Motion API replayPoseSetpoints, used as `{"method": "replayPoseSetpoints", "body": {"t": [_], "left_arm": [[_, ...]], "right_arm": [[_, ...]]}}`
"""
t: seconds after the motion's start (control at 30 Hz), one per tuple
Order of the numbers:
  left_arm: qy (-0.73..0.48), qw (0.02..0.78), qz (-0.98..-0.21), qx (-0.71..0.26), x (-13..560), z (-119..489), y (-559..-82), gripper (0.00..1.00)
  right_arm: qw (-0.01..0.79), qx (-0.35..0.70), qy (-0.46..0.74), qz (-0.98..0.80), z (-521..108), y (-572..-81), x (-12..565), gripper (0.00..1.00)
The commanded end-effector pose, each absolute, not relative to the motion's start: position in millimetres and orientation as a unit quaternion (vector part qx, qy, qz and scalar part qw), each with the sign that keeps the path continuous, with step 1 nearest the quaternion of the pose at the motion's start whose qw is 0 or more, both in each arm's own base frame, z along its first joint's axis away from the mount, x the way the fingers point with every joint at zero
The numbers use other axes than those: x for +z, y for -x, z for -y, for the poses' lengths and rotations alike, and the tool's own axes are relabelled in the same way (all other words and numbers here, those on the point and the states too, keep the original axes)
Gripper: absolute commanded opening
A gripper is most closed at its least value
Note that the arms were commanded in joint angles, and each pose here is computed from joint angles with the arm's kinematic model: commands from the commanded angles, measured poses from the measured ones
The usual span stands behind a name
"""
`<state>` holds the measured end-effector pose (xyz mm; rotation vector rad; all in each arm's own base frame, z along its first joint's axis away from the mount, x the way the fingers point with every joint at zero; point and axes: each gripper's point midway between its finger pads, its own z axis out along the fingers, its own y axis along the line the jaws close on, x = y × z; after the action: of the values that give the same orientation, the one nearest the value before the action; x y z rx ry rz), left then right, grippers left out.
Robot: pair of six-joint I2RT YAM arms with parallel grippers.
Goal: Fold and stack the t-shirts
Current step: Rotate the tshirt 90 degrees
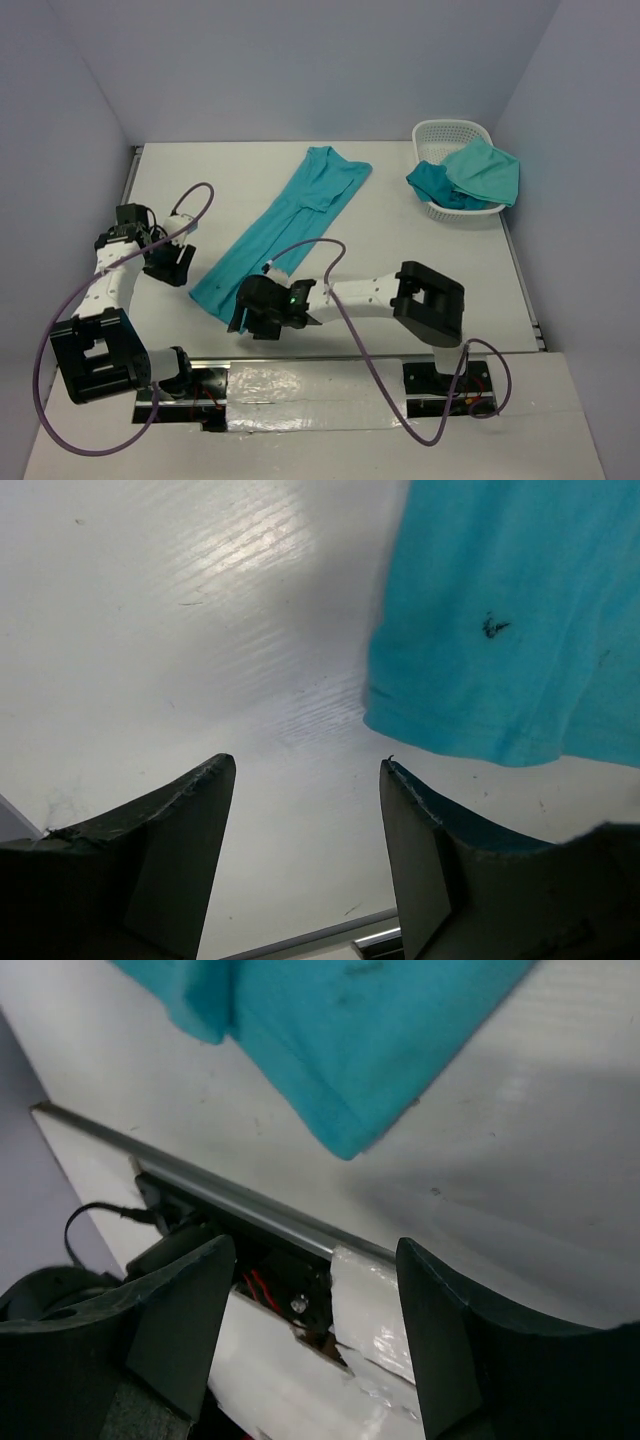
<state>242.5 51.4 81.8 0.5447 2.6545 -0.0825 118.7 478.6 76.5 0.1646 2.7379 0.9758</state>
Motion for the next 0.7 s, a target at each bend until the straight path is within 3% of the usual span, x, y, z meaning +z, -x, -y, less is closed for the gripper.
{"method": "replayPoseSetpoints", "body": {"t": [0.0, 0.37, 0.57, 0.67], "left_arm": [[-0.194, 0.244, -0.95, -0.024, 93.6, -52.6, -252.3, 0.72], [-0.206, 0.259, -0.943, -0.033, 97.0, -48.5, -256.2, 0.72], [-0.221, 0.264, -0.939, -0.03, 99.1, -46.9, -251.5, 0.73], [-0.226, 0.264, -0.937, -0.024, 98.5, -48.1, -249.6, 0.73]], "right_arm": [[0.113, 0.335, -0.159, -0.922, -499.2, -127.0, 79.8, 0.73], [0.087, 0.261, -0.24, -0.931, -484.4, -152.2, 10.8, 0.69], [0.106, 0.229, -0.234, -0.939, -472.2, -161.5, 3.4, 0.65], [0.095, 0.231, -0.219, -0.943, -478.1, -158.1, -5.4, 0.5]]}}
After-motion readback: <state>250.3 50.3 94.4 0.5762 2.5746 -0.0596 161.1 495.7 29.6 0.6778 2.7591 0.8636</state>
